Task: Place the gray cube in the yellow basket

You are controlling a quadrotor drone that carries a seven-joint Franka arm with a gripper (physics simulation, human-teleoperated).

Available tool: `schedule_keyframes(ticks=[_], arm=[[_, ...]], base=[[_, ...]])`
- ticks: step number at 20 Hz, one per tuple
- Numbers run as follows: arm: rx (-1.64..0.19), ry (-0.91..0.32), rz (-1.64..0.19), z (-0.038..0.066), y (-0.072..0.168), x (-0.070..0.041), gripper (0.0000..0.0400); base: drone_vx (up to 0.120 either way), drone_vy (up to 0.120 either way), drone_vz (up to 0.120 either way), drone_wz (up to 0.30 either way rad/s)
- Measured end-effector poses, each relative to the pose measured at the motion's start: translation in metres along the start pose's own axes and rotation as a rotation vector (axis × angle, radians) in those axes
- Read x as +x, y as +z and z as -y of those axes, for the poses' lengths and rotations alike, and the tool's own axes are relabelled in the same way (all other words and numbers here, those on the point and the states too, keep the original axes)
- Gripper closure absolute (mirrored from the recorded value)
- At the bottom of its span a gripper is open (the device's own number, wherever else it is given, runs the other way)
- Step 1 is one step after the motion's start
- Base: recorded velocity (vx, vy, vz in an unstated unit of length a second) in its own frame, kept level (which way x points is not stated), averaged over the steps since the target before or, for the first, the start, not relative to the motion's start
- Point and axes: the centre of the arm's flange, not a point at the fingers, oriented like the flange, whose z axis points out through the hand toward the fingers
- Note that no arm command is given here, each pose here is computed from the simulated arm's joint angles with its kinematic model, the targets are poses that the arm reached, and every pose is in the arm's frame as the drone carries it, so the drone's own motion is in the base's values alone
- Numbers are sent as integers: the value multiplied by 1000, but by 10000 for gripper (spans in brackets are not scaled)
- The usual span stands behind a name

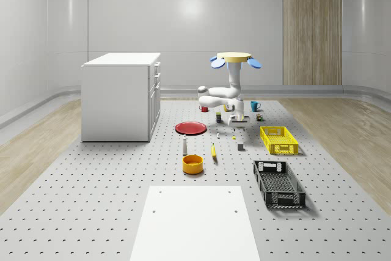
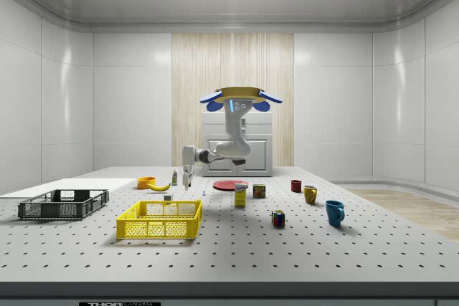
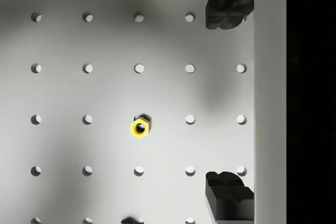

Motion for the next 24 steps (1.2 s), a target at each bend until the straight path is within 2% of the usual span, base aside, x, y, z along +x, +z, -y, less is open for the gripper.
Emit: schedule_keyframes(ticks=[10, 14, 18, 21, 24], arm=[[0, 0, 0, 0, 0, 0, 0], [0, 0, 0, 0, 0, 0, 0], [0, 0, 0, 0, 0, 0, 0], [0, 0, 0, 0, 0, 0, 0], [0, 0, 0, 0, 0, 0, 0]], base=[[120, 0, 0, 0], [10, 0, 0, 0], [120, -10, 0, 0], [93, -93, 0, 0], [0, 0, -93, 0]])
